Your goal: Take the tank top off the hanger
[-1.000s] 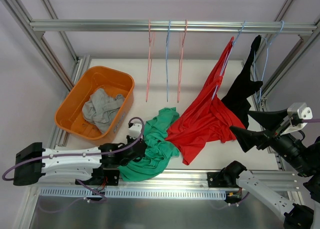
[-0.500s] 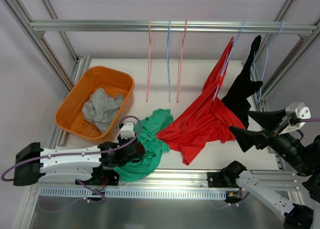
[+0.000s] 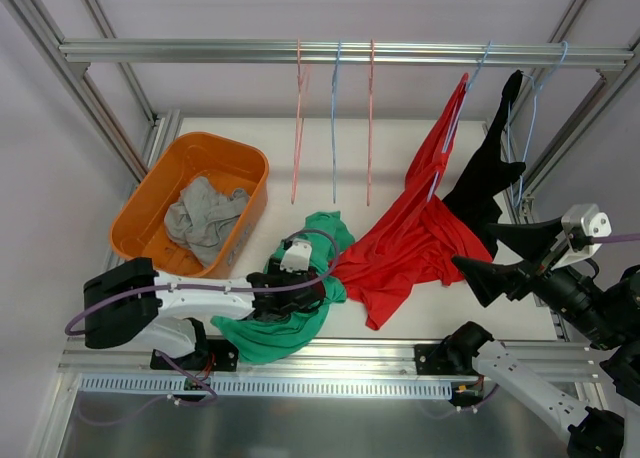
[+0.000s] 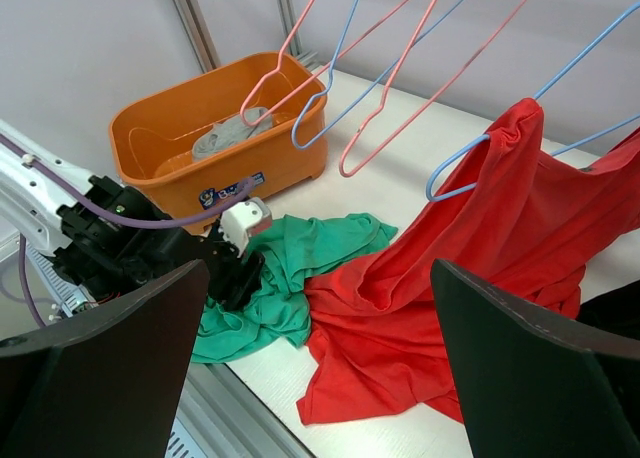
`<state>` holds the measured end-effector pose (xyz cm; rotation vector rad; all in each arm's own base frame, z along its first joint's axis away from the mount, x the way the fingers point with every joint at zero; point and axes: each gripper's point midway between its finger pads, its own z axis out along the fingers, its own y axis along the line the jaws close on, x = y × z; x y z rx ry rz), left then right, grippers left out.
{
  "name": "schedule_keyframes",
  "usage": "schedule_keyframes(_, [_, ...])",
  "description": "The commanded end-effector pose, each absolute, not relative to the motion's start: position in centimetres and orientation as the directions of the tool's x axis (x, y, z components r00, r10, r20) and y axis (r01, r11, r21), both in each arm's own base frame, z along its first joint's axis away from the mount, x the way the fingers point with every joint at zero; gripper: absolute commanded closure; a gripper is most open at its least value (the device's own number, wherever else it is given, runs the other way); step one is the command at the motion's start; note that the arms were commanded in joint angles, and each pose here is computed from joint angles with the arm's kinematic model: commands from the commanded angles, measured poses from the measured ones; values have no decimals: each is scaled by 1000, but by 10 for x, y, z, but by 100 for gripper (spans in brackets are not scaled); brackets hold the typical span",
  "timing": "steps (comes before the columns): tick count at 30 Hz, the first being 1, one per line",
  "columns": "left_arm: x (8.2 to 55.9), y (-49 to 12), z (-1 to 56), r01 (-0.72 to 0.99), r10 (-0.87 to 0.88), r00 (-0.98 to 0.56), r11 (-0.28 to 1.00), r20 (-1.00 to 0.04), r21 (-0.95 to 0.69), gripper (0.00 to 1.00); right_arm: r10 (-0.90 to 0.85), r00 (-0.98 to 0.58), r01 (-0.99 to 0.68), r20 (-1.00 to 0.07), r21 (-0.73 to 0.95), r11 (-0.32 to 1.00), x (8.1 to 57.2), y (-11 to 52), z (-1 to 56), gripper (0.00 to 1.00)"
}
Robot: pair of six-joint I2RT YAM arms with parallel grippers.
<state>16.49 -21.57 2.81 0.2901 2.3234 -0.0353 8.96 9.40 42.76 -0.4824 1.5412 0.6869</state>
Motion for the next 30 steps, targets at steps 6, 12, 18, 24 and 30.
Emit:
schedule_keyframes(6, [156, -237, 30, 274, 162, -699, 960, -696, -52, 100, 141, -21, -688, -990, 117, 717, 80, 88, 446, 0])
schedule_keyframes(12, [150, -217, 110, 264, 24, -596, 950, -802, -168, 100, 138, -8, -689, -990, 105, 717, 78, 86, 449, 0])
schedule_keyframes(18, [170, -170, 214, 192, -90, -420, 964, -903, -185, 100, 126, -8, -697, -992, 96, 711, 80, 90, 453, 0])
schedule_keyframes(24, [193, -138, 310, 64, -124, -244, 988, -962, -144, 100, 123, -5, -705, -992, 90, 703, 84, 95, 459, 0])
schedule_keyframes(30, [211, -100, 379, -63, -102, -140, 994, -985, -94, 100, 124, 0, -714, -992, 87, 694, 83, 97, 464, 0])
